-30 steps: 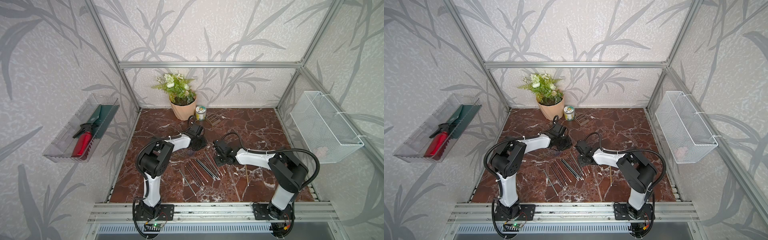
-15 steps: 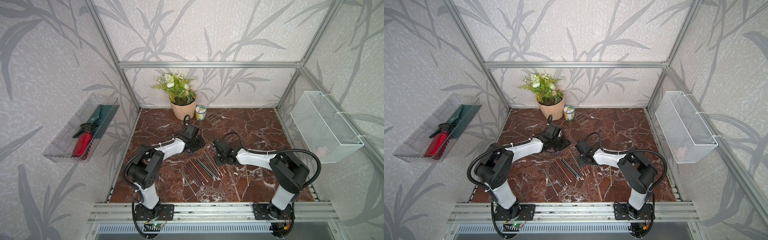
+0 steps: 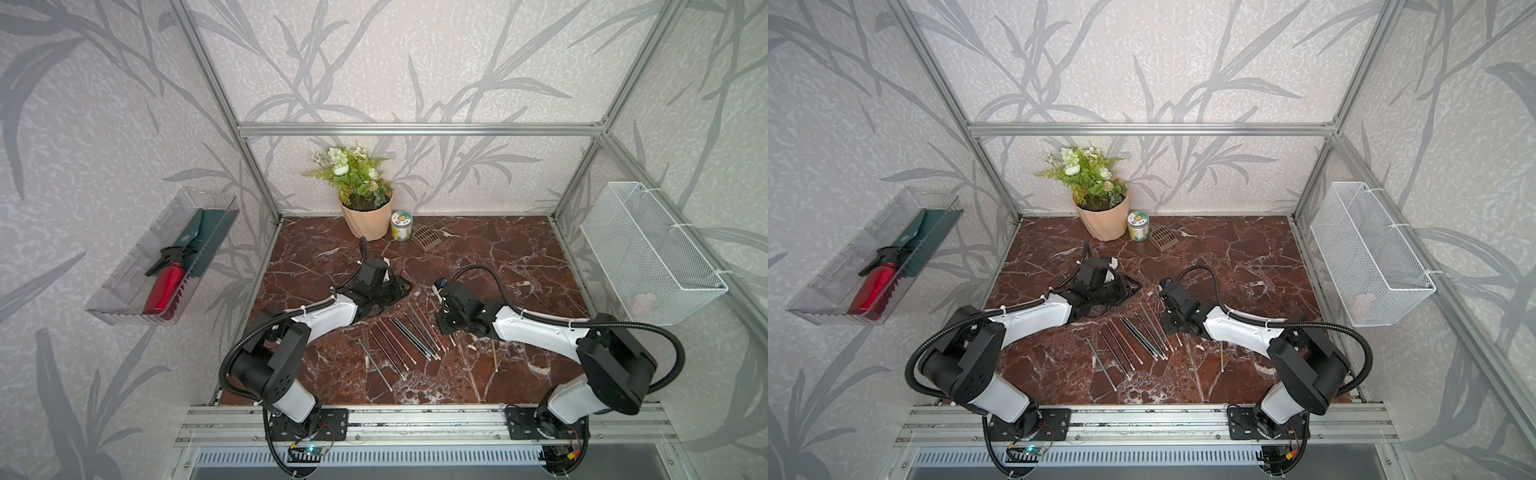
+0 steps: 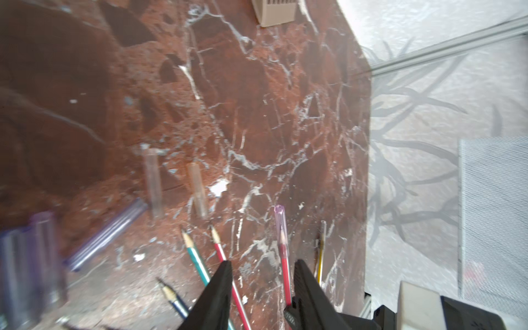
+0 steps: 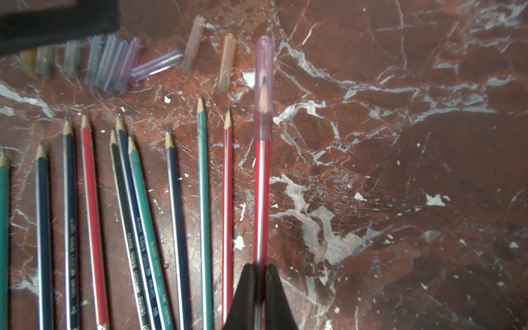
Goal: Remove the protective cover of the pencils
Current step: Pick up the pencil from the center of the board.
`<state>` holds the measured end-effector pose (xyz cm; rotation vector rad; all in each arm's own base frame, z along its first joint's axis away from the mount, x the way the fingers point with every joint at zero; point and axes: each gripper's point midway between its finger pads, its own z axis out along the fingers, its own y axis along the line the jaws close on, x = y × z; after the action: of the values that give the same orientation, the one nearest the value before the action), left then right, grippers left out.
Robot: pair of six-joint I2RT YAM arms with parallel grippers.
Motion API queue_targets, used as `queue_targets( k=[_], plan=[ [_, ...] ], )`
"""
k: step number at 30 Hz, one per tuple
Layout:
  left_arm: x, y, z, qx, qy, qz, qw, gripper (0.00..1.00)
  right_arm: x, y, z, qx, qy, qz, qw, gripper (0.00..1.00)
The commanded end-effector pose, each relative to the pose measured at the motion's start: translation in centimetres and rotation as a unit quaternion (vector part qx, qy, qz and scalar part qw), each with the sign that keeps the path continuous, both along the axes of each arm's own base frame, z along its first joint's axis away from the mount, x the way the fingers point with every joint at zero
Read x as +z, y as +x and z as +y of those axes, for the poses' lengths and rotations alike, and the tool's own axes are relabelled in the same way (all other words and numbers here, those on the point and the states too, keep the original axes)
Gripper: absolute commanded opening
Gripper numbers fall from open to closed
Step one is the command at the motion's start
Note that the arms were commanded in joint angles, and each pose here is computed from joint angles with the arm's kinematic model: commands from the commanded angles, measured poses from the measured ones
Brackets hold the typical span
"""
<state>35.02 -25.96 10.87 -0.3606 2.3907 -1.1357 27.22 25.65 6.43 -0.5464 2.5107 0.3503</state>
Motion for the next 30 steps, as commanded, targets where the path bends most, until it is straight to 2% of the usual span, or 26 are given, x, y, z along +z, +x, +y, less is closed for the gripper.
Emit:
queue_targets(
  k=[1, 10, 18, 30],
  plan=[
    [2.9, 0.6, -1.6, -0.017, -0.066, -0.049, 0.996, 0.42, 1.4, -0.1, 1.0, 0.019, 0.022, -0.022, 0.999, 0.01],
    [1.9, 0.8, -1.5, -0.006, -0.054, -0.036, 0.998, 0.43, 1.9, -0.4, 2.0, 0.035, 0.025, -0.031, 0.999, 0.01],
    [0.5, 0.8, -0.9, 0.008, -0.010, -0.006, 1.000, 0.43, 2.6, -0.2, 2.6, 0.033, 0.033, -0.036, 0.998, 0.00],
    [0.9, 0.3, -1.9, -0.001, -0.013, -0.008, 1.000, 0.42, 3.7, -0.7, 3.8, 0.050, 0.047, -0.042, 0.997, 0.00]
  ],
)
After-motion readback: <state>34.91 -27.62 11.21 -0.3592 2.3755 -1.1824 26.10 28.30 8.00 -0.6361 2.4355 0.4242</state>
